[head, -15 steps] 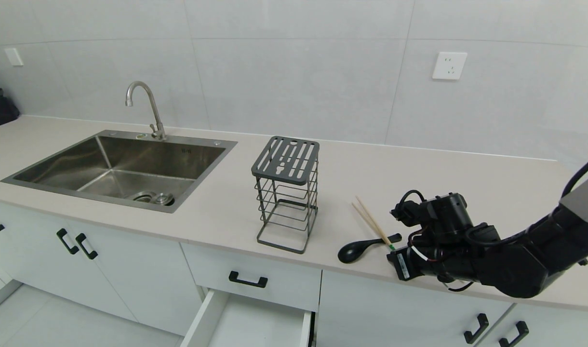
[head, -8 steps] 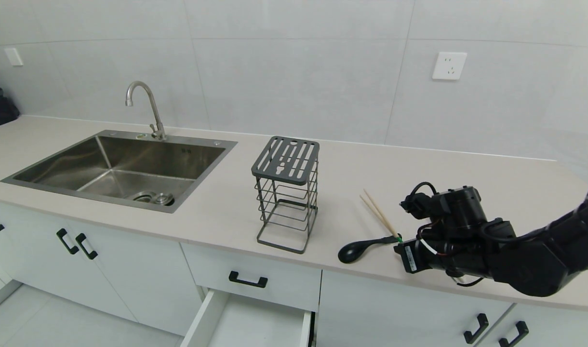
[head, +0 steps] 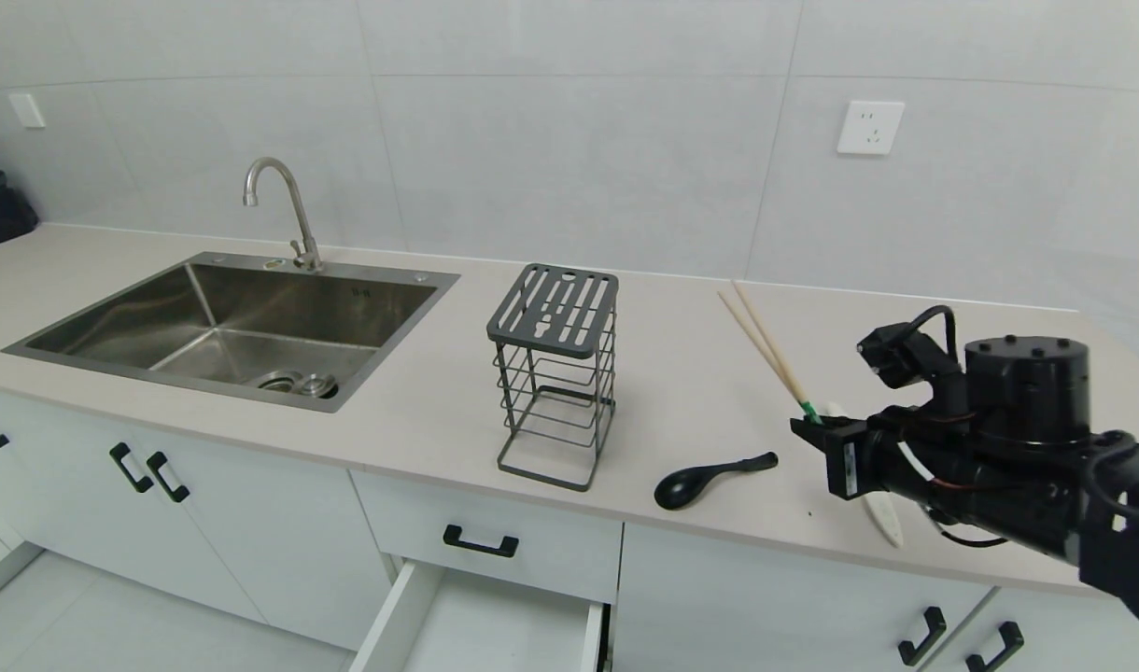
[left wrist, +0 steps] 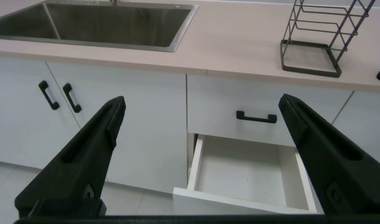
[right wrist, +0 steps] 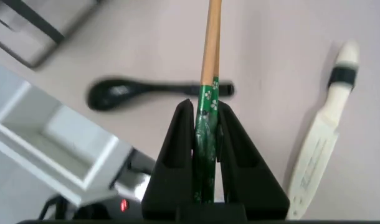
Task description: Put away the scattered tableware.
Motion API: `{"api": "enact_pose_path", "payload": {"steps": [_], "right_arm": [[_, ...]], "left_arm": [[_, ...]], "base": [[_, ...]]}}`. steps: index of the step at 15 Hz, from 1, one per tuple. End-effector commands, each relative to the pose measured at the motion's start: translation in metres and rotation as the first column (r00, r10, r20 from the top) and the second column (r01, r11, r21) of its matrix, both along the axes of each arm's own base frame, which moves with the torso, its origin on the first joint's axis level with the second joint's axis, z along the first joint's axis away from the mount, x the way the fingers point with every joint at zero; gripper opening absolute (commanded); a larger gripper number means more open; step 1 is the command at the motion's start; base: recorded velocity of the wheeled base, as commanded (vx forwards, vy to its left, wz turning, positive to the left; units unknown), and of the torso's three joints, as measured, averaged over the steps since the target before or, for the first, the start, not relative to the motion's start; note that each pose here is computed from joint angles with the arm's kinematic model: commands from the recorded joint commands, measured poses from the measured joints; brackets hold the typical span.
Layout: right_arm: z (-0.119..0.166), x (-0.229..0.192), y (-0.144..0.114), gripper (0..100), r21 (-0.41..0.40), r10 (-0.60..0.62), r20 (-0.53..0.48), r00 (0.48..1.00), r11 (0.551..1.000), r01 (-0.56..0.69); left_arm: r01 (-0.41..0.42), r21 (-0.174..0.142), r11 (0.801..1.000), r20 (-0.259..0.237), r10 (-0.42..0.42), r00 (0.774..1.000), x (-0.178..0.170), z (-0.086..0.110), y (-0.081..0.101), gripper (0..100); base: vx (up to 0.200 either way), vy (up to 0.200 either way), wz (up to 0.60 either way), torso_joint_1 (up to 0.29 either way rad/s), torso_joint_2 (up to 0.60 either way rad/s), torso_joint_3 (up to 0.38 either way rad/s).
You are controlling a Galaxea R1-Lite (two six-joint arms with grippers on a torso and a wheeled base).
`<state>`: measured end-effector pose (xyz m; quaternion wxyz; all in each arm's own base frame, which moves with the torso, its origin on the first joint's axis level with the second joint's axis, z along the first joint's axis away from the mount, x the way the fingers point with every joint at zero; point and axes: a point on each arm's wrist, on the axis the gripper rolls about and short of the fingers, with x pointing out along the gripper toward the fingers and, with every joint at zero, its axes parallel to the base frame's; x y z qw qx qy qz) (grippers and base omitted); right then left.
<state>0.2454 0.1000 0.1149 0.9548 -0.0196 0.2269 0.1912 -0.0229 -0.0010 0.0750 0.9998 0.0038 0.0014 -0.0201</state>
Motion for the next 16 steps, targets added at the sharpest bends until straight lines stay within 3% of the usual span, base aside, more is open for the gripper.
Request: {"api": "enact_pose_path", "payload": {"steps": [1, 3, 6, 9, 11, 14, 16], "right_arm": [[0.026, -0.021, 0.001, 0, 0.062, 0.07, 0.135, 0.988, 0.995, -0.079], [0.038, -0.031, 0.007, 0, 0.077, 0.17, 0.218, 0.961, 0.979, -0.19], [0.041, -0.041, 0.012, 0, 0.038, 0.323, 0.269, 0.907, 0.938, -0.345], [0.034, -0.065, 0.014, 0, -0.019, 0.586, 0.315, 0.747, 0.791, -0.612], [0.034, -0.068, 0.019, 0, -0.016, 0.621, 0.309, 0.72, 0.761, -0.649], [0.032, -0.059, 0.048, 0, -0.016, 0.673, 0.264, 0.691, 0.719, -0.694], [0.035, -0.05, 0.089, 0, -0.036, 0.698, 0.259, 0.668, 0.698, -0.716]], "left_arm": [[0.0, 0.0, 1.0, -0.002, 0.0, 1.0, 0.0, 0.0, 0.0, 100], [0.0, 0.0, 1.0, -0.002, 0.0, 1.0, 0.0, 0.0, 0.0, 100], [0.0, 0.0, 1.0, -0.002, 0.0, 1.0, 0.0, 0.0, 0.0, 100], [0.0, 0.0, 1.0, -0.002, 0.0, 1.0, 0.0, 0.0, 0.0, 100], [0.0, 0.0, 1.0, -0.002, 0.0, 1.0, 0.0, 0.0, 0.0, 100], [0.0, 0.0, 1.0, -0.002, 0.0, 1.0, 0.0, 0.0, 0.0, 100], [0.0, 0.0, 1.0, -0.002, 0.0, 1.0, 0.0, 0.0, 0.0, 100]], "base": [[0.0, 0.0, 0.0, 0.0, 0.0, 0.0], [0.0, 0.0, 0.0, 0.0, 0.0, 0.0], [0.0, 0.0, 0.0, 0.0, 0.0, 0.0], [0.0, 0.0, 0.0, 0.0, 0.0, 0.0], [0.0, 0.0, 0.0, 0.0, 0.0, 0.0], [0.0, 0.0, 0.0, 0.0, 0.0, 0.0], [0.0, 0.0, 0.0, 0.0, 0.0, 0.0]]}}
